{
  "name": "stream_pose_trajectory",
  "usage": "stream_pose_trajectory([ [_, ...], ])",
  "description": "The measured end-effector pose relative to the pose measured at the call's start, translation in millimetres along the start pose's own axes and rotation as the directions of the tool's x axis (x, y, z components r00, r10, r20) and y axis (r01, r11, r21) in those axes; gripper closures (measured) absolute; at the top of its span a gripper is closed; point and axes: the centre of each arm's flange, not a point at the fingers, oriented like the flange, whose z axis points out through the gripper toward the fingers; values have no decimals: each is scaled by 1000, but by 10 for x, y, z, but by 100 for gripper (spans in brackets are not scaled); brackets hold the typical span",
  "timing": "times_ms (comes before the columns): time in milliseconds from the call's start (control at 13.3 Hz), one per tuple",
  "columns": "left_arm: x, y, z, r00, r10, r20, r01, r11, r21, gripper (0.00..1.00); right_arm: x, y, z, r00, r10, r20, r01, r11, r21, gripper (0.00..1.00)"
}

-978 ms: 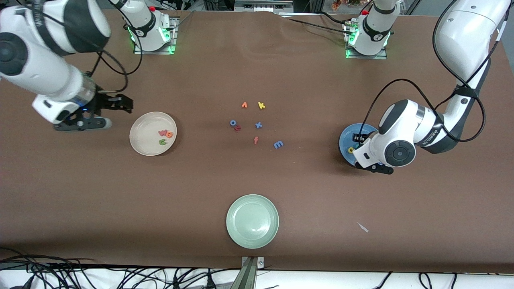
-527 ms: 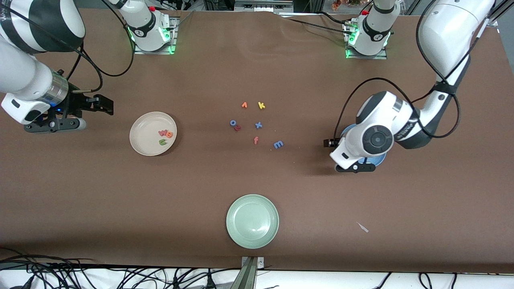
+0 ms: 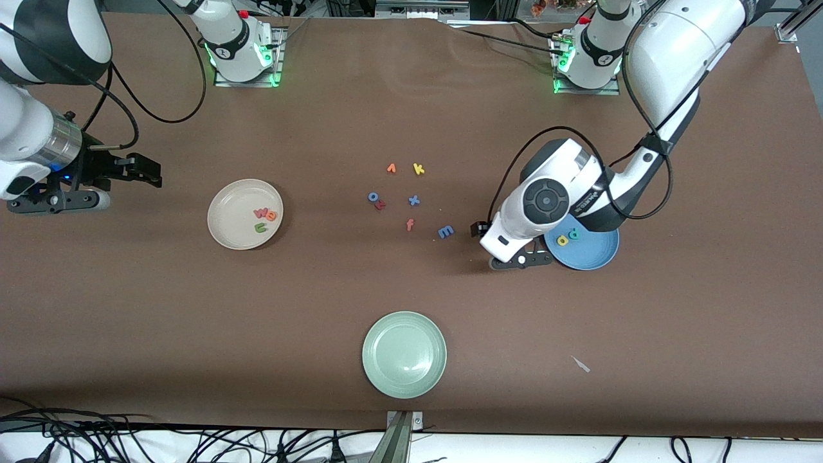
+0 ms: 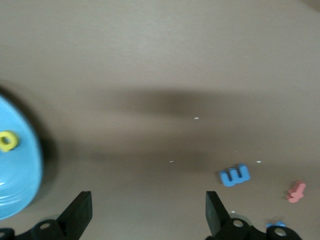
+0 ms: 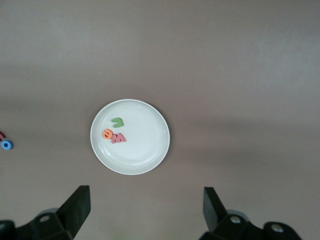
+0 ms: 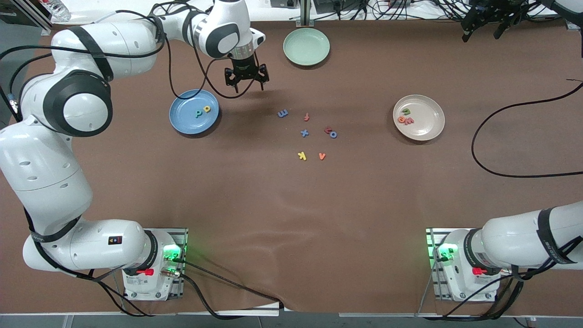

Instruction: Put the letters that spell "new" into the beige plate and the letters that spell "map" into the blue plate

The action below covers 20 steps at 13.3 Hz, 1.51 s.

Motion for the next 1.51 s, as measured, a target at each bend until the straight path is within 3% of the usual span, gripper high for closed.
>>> stream_pose_trajectory([
  [301, -103, 273, 148, 986, 163, -38, -163, 987, -6, 0, 39, -50, -166, 999, -9, -33, 9, 1000, -1, 0],
  [677, -254, 478, 234, 913, 406, -34, -405, 914, 14, 0, 21, -43, -229, 1000, -6, -22, 6, 1000, 4, 0],
  [1054, -282, 516, 249, 895, 445, -33, -445, 895, 19, 0, -44, 365, -232, 998, 55, 11, -55, 998, 5, 0],
  [1505, -326, 576, 257, 882, 470, -34, -470, 882, 21, 0, -39, 289, -233, 999, 42, 13, -42, 999, 2, 0],
])
